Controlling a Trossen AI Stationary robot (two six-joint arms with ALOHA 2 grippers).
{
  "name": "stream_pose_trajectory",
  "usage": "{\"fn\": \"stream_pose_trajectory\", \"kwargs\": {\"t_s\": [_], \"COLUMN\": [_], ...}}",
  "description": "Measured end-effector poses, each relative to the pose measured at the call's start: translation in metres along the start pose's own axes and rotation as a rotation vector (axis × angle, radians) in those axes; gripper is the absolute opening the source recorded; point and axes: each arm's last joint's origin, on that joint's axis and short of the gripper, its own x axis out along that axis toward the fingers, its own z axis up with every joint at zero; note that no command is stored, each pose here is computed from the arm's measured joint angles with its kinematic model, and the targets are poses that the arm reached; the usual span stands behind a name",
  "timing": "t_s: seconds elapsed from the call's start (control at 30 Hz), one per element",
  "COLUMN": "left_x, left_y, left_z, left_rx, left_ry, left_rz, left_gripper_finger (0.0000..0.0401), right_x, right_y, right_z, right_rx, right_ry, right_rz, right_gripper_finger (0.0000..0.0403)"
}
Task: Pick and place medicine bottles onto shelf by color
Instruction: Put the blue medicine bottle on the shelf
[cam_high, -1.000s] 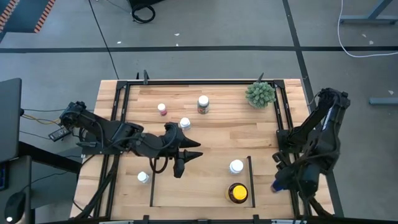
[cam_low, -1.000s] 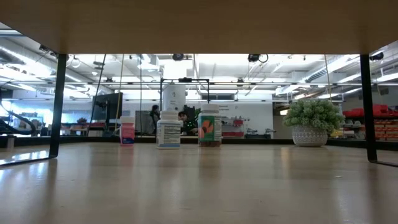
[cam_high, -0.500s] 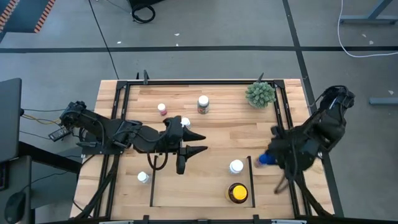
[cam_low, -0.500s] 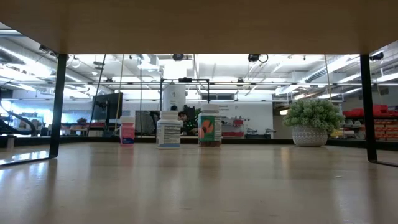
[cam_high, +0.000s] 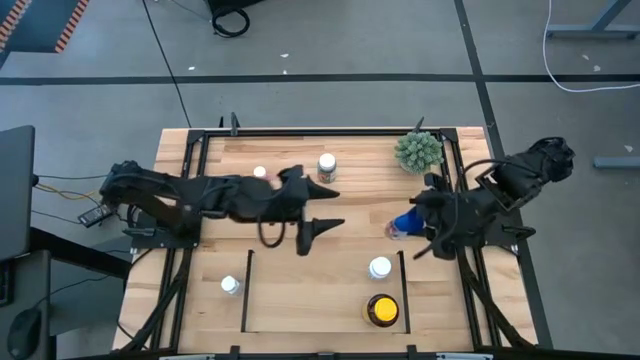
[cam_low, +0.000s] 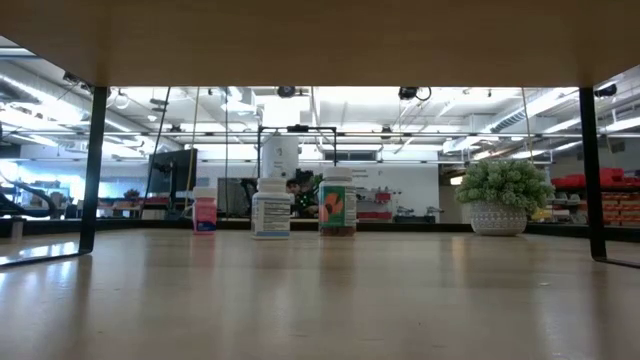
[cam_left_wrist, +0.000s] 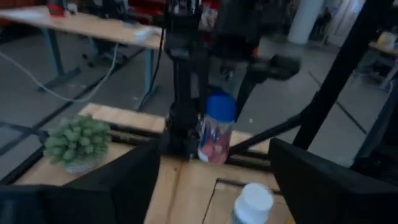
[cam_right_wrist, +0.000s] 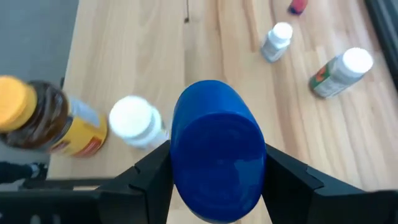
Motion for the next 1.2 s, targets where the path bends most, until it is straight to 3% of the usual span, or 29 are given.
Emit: {"fn": "stream_pose_trajectory", "kwargs": {"t_s": [0.23, 0.6, 1.2], "left_x": [0.040, 0.072, 0.086], "left_y": [0.014, 0.022, 0.031], "left_z": [-0.022, -0.042, -0.047], "left_rx": [-0.011, 0.042, 0.056], "left_ry": [0.075, 0.088, 0.081], "left_rz": [-0.037, -0.017, -0.044], "left_gripper_finger": [0.0329, 0.0329, 0.0329], "right_x": [0.010, 0.024, 0.027], "right_y": [-0.010, -0.020, -0.024], "right_z": [0.013, 0.029, 0.037], "right_rx": [0.004, 0.027, 0.017], "right_ry": [-0.033, -0.073, -0.115], "right_rz": [-0.039, -0.066, -0.057], "right_gripper_finger": [0.0207, 0.0207, 0.0207]}}
